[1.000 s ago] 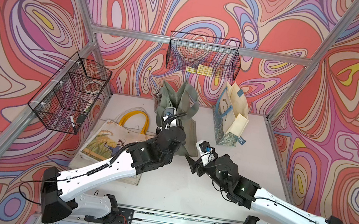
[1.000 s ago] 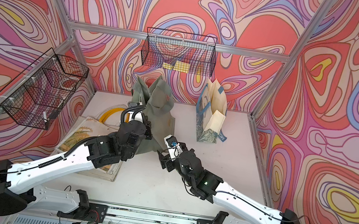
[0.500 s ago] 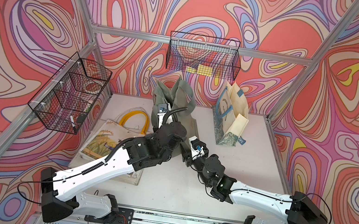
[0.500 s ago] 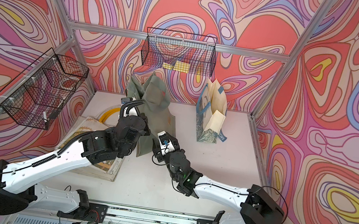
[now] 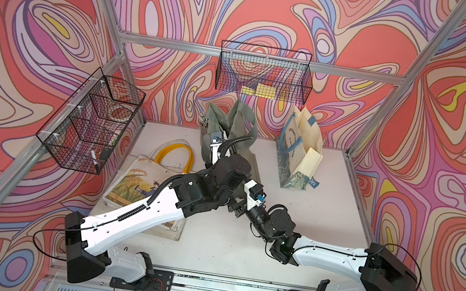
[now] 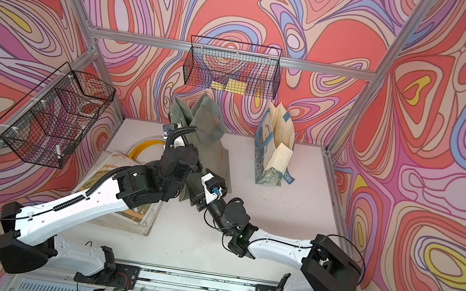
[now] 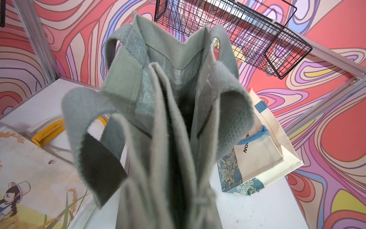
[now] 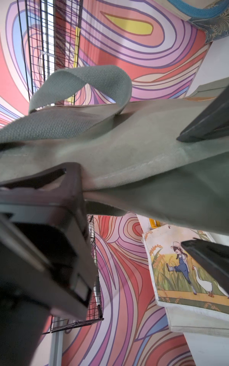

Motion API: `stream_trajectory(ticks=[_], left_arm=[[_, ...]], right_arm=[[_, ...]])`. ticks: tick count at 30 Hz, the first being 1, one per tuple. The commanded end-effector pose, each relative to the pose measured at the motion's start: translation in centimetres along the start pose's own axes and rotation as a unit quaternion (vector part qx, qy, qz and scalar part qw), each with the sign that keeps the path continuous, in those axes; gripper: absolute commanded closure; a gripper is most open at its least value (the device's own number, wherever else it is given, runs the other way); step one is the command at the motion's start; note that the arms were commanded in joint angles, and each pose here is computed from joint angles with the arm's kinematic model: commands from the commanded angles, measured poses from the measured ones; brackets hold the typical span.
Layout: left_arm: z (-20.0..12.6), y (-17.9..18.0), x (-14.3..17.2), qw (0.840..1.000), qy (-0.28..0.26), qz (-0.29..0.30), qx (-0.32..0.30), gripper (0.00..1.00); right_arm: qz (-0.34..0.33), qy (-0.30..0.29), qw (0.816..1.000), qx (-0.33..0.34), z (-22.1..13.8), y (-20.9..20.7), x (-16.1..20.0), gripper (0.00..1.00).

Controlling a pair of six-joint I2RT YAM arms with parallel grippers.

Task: Put away the canvas bag
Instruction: Press the canvas bag.

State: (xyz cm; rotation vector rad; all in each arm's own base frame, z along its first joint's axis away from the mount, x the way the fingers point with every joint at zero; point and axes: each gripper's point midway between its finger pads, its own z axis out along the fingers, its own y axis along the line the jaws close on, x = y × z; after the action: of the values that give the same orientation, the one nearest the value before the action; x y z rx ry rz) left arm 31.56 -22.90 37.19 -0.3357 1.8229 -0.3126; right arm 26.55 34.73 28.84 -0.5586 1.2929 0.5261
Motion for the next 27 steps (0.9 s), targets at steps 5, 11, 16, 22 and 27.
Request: stream_trajectory(ticks=[5,11,16,22,27], left_arm=[[-0.7,-0.9,-2.5,0.997,-0.027,-0.078,0.008,1.0],[-0.8,-1.1,-2.7,0.996,-0.023,-0.087,0.014,1.0],[-1.4,-0.8,-3.4,0.995,-0.024,-0.091,0.018,1.0],[-2.1,-0.8,-4.0,0.995,-0.019,-0.098,0.03,1.0],[-2.9,-0.1,-4.9,0.993,-0.028,-0.108,0.031,1.0]], right_arm=[[-0.006,-0.05,0.994,0.094,0.9,-0.3,-1.5,0.14],[-0.057,-0.05,0.982,0.172,2.1,-0.1,-1.4,0.12],[-0.058,-0.026,0.979,0.194,1.7,-1.0,0.0,0.13],[-0.064,0.007,0.982,0.175,1.6,-0.9,1.6,0.2],[-0.029,0.037,0.989,0.137,1.2,-1.4,3.2,0.32]])
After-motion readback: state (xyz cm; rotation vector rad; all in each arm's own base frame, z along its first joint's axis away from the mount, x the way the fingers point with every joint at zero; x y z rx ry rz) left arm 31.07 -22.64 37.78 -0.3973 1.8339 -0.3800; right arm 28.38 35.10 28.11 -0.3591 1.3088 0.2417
